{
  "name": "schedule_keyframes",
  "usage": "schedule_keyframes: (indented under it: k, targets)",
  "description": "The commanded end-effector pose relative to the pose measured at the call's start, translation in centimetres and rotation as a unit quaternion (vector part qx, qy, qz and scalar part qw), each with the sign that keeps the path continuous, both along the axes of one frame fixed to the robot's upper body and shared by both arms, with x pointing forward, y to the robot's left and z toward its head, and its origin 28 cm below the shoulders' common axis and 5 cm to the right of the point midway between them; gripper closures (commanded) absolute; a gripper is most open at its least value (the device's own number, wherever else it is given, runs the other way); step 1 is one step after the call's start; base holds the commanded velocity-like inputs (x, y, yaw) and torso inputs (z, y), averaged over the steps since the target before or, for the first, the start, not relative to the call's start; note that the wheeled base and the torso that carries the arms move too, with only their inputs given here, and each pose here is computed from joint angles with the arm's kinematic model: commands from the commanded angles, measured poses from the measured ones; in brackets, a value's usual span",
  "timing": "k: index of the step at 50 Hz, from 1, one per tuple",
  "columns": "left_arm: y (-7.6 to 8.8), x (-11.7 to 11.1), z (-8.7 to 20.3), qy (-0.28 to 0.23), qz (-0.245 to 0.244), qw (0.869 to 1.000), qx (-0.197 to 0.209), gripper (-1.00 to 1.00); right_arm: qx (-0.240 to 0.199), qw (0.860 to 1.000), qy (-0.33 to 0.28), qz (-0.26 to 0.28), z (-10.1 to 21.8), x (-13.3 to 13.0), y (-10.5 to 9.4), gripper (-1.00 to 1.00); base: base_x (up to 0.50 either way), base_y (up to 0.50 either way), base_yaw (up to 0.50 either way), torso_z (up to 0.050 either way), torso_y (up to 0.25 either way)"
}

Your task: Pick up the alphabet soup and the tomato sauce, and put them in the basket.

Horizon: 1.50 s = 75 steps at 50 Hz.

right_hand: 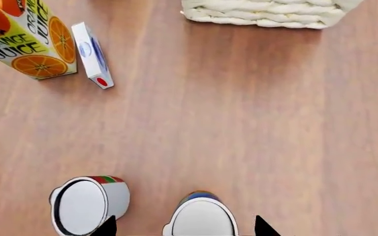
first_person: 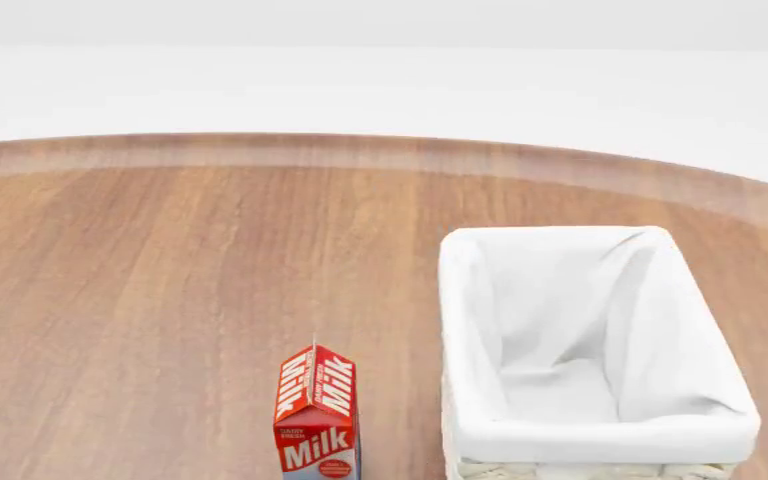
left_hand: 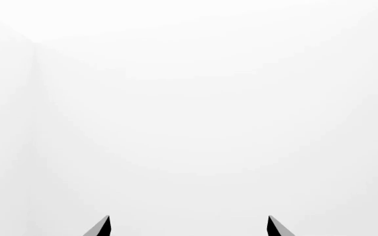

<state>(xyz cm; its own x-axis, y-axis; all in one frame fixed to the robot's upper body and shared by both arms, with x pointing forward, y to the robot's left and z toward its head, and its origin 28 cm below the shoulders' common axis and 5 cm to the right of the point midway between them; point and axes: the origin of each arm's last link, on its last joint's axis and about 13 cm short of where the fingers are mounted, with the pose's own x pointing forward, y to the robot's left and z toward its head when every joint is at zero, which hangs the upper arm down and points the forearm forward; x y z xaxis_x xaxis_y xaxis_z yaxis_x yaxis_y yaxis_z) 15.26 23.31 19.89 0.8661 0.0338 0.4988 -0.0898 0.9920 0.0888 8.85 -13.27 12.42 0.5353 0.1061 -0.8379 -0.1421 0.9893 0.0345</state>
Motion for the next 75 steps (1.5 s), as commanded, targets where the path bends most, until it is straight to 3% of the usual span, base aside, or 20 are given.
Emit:
schedule_keyframes:
  k: [1,38,75]
  targets:
    - [0.0,0.0,0.1,-0.001,0.000,1.000,0.001,-1.00,0.000,1.000,0.007,-0.010,-0.9,0.2,-0.3,-1.00,0.00,0.00,0.00,0.000,0.000]
    - [0.1,0.0,0.2,-0.002,0.002,1.000,0.002,-1.00,0.010,1.000,-0.008,-0.006,-3.0,0.6,-0.4,-1.00,0.00,0.00,0.00,0.000,0.000]
    - [0.0,-0.1,0.4,-0.003,0.002,1.000,0.004,-1.00,0.008,0.999,0.030,-0.029,-6.2,0.2,-1.2,-1.00,0.00,0.00,0.00,0.000,0.000]
